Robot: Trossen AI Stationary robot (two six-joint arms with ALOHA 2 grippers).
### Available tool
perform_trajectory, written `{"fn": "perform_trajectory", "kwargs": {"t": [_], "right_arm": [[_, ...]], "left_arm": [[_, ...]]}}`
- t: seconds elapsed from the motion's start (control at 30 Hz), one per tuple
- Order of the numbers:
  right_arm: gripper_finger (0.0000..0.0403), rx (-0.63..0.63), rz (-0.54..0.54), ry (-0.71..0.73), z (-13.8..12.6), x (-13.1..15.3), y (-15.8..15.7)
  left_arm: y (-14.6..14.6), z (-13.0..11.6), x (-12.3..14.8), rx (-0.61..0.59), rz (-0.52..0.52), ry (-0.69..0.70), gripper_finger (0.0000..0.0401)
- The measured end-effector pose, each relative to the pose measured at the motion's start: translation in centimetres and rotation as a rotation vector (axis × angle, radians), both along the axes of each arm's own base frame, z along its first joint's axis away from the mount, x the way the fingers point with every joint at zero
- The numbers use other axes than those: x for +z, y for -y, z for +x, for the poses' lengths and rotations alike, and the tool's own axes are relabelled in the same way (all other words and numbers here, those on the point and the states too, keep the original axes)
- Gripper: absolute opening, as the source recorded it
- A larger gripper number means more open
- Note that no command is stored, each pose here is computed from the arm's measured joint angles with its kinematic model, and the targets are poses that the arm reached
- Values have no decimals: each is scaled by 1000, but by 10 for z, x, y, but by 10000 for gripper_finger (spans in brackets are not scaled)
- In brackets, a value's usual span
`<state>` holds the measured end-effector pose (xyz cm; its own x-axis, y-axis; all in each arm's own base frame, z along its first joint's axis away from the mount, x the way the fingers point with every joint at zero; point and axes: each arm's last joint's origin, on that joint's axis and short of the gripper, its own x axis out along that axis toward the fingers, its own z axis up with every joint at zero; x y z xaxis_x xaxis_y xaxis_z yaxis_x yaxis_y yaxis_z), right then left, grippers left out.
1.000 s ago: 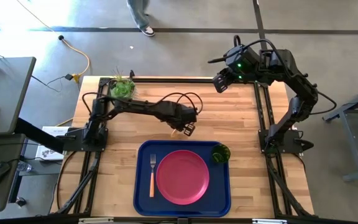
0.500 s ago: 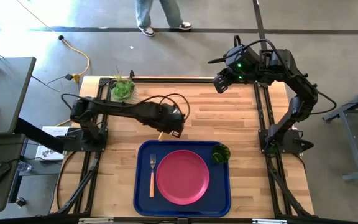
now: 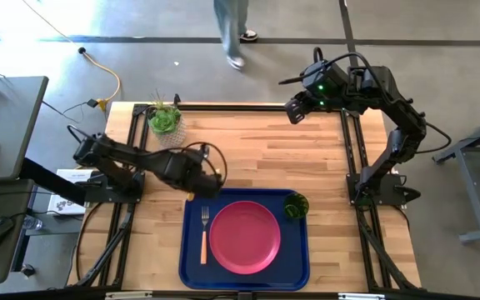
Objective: Pick and place plate/cup/fork/spoon on tray
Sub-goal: Put the orange spoon on the blue tray to the left side of the yellow fork
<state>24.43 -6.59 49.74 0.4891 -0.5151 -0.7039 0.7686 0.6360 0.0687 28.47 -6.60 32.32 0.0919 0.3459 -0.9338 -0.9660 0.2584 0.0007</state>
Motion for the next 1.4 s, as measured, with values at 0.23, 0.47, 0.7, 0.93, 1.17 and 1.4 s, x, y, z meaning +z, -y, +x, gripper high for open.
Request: {"fn": "perform_trajectory", "kwargs": {"t": [0.23, 0.47, 0.7, 0.93, 1.17, 1.4], "right_arm": [[124, -53, 37, 39, 0, 0, 0], [124, -95, 70, 73, 0, 0, -1], [124, -113, 100, 99, 1, 0, -5], [124, -108, 145, 114, 2, 0, -6], [124, -91, 138, 105, 2, 0, -6], [124, -72, 124, 92, 2, 0, -6]], "left_arm": [[33, -14, 1, 24, 0, 33, 44], [64, -27, 1, 42, 5, 97, 44], [91, -40, -1, 79, 24, 174, 44], [116, -44, -25, 130, 51, 157, 44], [135, -41, -52, 185, 51, 100, 44], [147, -18, -90, 218, 30, 50, 45]]}}
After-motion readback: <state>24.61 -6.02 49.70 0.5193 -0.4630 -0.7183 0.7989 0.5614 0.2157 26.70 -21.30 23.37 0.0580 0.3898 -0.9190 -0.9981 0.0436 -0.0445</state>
